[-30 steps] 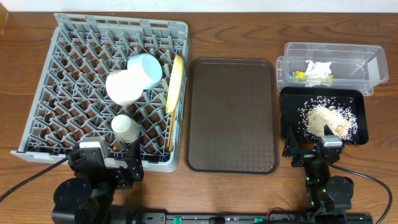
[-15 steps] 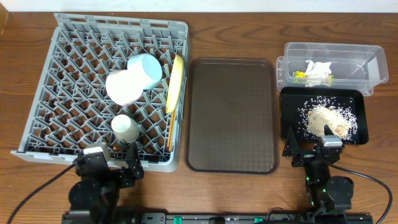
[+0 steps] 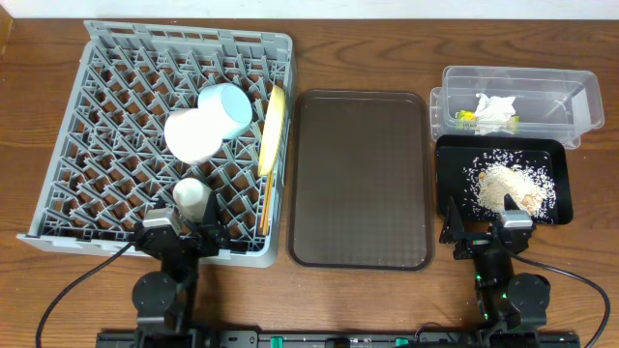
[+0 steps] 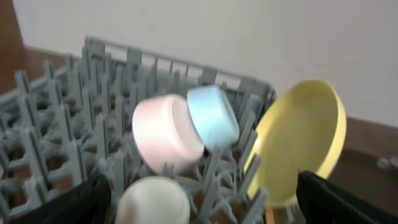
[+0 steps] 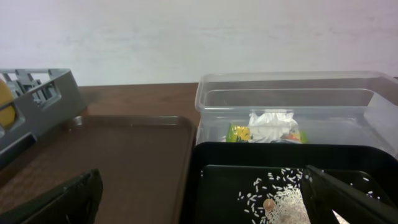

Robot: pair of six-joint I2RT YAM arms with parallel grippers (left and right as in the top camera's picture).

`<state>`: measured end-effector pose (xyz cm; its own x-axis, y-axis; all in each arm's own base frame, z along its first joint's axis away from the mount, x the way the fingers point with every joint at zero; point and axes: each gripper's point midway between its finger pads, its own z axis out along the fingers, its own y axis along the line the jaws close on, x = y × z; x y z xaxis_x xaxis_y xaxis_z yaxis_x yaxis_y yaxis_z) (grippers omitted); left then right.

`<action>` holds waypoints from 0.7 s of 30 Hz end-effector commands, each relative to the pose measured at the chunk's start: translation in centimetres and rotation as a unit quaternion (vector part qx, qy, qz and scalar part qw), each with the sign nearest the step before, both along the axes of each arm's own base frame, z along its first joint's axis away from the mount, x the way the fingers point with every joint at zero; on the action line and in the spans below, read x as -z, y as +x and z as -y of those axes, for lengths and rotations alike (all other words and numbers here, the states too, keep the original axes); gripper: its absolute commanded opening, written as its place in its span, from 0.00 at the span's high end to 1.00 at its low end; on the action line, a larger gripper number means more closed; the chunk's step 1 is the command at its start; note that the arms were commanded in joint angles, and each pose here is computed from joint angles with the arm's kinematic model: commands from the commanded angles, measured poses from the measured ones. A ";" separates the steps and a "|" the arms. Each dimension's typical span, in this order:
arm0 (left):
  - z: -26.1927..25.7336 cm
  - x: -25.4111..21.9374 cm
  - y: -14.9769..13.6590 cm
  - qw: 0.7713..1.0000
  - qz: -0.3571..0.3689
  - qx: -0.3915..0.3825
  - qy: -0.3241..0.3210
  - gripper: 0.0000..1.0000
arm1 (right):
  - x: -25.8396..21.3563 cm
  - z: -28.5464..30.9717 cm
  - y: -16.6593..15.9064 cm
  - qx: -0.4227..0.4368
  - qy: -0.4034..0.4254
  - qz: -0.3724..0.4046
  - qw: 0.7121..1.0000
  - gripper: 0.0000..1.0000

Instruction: Sort waste into correct bins and load items into the dishwasher

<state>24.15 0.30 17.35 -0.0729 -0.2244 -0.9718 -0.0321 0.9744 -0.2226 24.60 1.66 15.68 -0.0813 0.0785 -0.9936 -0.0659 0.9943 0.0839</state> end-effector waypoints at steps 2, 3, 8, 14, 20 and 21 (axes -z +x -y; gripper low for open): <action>-0.1 1.0 0.5 0.999 0.017 0.001 0.041 0.05 | 0.0 0.1 0.0 0.003 -0.005 0.000 1.000 0.01; 0.1 1.0 0.5 0.998 0.017 0.006 0.055 0.04 | 0.0 0.1 0.0 0.003 -0.005 0.000 1.000 0.01; 0.3 3.1 0.3 0.996 -0.027 0.019 0.080 0.04 | 0.0 0.1 0.0 0.003 -0.005 0.000 1.000 0.01; 0.3 3.5 0.3 0.998 -0.035 0.017 0.058 0.05 | 0.0 0.1 0.0 0.003 -0.005 0.000 1.000 0.01; 0.3 3.6 0.3 0.997 -0.036 0.017 0.058 0.04 | 0.0 0.1 0.0 0.003 -0.005 0.000 1.000 0.01; 0.3 3.6 0.3 0.997 -0.036 0.017 0.058 0.04 | 0.0 0.1 0.0 0.003 -0.005 0.000 1.000 0.01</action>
<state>24.55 0.10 15.15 -0.1008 -0.1121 -0.9886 -0.0148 0.9937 -0.1112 24.60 1.66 15.68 -0.0813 0.0785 -0.9936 -0.0659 0.9943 0.0839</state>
